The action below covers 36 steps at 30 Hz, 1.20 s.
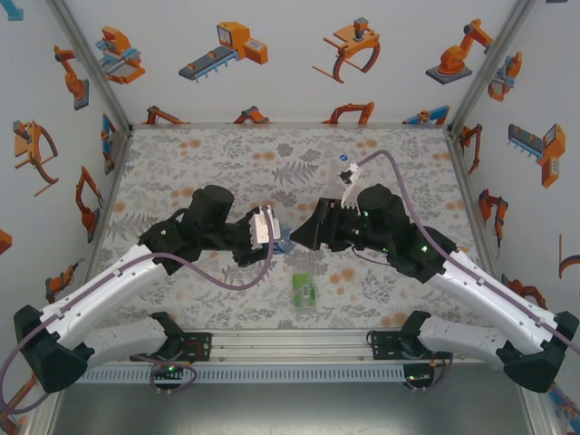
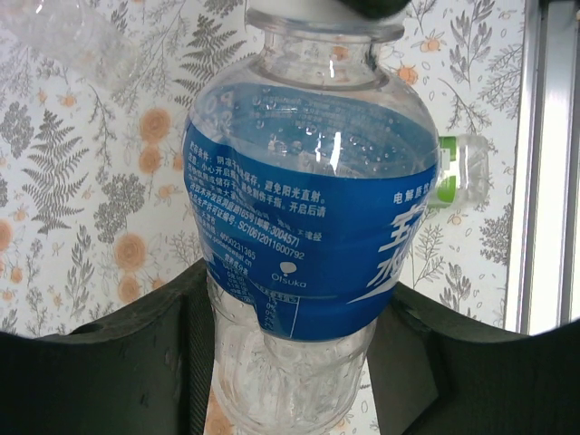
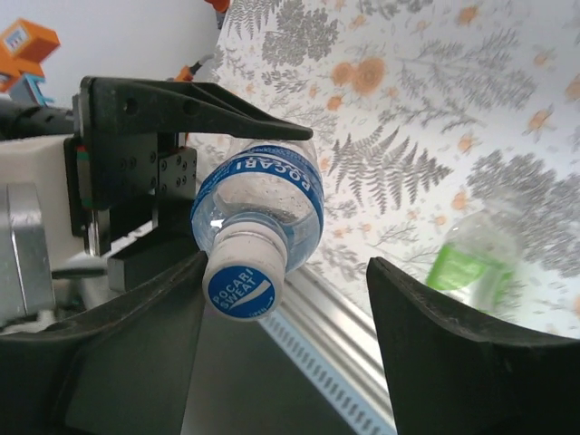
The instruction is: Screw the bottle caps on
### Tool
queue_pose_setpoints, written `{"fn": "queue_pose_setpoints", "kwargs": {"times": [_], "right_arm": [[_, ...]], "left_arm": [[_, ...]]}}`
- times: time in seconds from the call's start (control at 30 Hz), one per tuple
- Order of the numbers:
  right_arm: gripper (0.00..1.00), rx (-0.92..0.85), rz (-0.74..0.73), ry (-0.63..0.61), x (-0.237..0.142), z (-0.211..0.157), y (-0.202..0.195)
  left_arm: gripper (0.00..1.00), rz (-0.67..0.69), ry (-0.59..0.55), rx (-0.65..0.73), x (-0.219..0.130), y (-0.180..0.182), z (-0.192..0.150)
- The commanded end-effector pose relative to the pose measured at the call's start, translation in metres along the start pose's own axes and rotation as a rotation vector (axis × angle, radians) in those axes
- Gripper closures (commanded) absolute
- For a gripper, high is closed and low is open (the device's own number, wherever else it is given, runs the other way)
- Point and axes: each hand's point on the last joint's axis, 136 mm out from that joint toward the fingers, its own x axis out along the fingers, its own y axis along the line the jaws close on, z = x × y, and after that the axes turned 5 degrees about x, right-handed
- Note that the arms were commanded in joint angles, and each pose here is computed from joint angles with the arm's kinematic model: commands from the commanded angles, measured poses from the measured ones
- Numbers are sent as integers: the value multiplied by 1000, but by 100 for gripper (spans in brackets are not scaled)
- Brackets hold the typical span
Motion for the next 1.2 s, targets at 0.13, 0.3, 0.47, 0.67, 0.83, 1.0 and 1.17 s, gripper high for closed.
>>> {"fn": "queue_pose_setpoints", "kwargs": {"times": [0.13,0.3,0.47,0.67,0.83,1.0,1.17], "right_arm": [[35,-569,189,-66,-38,13,55],[37,-942,391,-35,-54,-8,86],[42,-1278,586,42,-66,-43,95],[47,-1426,629,38,-64,-53,90],[50,-1422,619,46,-57,-55,85],[55,-1420,624,29,-56,-55,85],[58,-1415,639,32,-55,-57,85]], "left_arm": [[100,-80,-70,16,-8,-12,21],[100,-130,-81,0,-15,-22,24],[100,-171,-97,-18,-18,-30,27],[100,-212,-126,-34,-23,-36,35],[100,-227,-136,-39,-23,-38,38],[100,-236,-135,-41,-22,-39,38],[100,-241,-131,-45,-21,-40,37]]}}
